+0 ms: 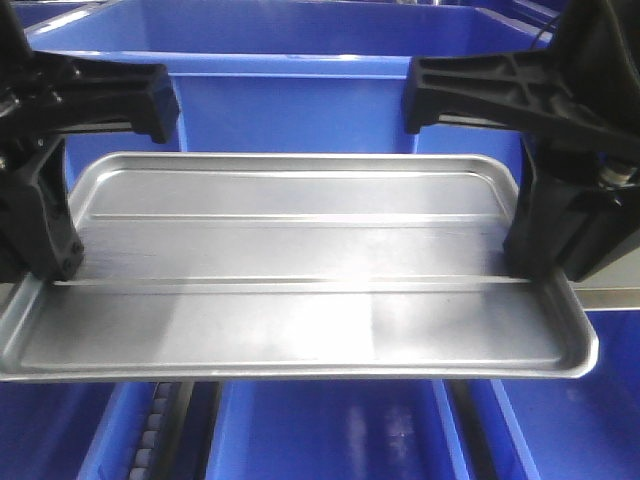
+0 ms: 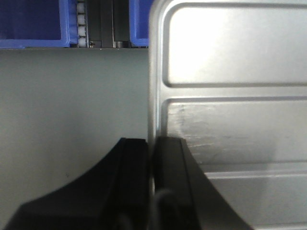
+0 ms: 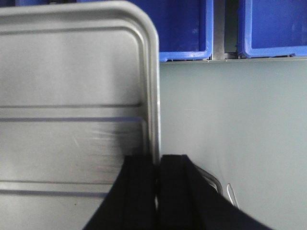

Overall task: Grab silver tray and place in blue box
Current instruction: 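Hold the tray level in both grippers while the base drives to the blue crate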

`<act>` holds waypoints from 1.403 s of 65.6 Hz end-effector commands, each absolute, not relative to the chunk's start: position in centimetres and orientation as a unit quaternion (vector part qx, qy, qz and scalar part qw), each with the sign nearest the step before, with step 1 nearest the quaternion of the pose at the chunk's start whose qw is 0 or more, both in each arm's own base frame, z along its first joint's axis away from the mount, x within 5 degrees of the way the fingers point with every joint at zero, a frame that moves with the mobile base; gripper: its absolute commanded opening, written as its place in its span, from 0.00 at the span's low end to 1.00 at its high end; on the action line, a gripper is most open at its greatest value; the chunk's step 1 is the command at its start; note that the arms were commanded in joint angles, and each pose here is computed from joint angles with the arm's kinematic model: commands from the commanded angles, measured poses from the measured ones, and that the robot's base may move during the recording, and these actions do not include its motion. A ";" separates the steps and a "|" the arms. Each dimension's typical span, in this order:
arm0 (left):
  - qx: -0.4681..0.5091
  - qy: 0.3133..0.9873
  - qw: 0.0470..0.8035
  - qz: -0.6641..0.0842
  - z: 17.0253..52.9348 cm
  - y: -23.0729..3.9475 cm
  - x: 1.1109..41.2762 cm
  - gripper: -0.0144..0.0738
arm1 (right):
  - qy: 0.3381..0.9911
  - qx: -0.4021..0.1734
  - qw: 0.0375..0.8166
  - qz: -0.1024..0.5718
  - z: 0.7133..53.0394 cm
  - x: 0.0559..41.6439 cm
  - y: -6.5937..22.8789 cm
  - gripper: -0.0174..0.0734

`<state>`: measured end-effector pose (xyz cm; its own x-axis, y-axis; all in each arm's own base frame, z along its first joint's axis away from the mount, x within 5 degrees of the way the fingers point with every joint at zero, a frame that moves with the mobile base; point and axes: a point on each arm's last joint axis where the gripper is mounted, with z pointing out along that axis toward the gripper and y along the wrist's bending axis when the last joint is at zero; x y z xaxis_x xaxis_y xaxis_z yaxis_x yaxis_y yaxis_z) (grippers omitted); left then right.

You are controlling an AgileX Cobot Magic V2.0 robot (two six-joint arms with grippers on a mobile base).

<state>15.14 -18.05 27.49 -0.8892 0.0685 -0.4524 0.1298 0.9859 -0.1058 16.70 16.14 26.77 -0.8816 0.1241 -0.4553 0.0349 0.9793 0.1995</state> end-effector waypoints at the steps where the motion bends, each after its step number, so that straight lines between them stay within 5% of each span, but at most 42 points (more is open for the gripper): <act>1: 0.053 0.961 0.256 -0.087 29.0 -18.0 15.3 0.16 | 0.953 0.030 0.278 0.118 28.5 17.0 16.3 0.26; 92: 0.053 0.961 0.257 -0.088 29.0 -18.0 15.3 0.16 | 0.950 0.028 0.283 0.129 28.6 17.1 16.5 0.26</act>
<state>15.14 -18.01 27.49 -0.8893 0.0697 -0.4520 0.1290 0.9864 -0.1018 16.75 16.24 26.81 -0.8791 0.1250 -0.4599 0.0294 0.9774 0.2094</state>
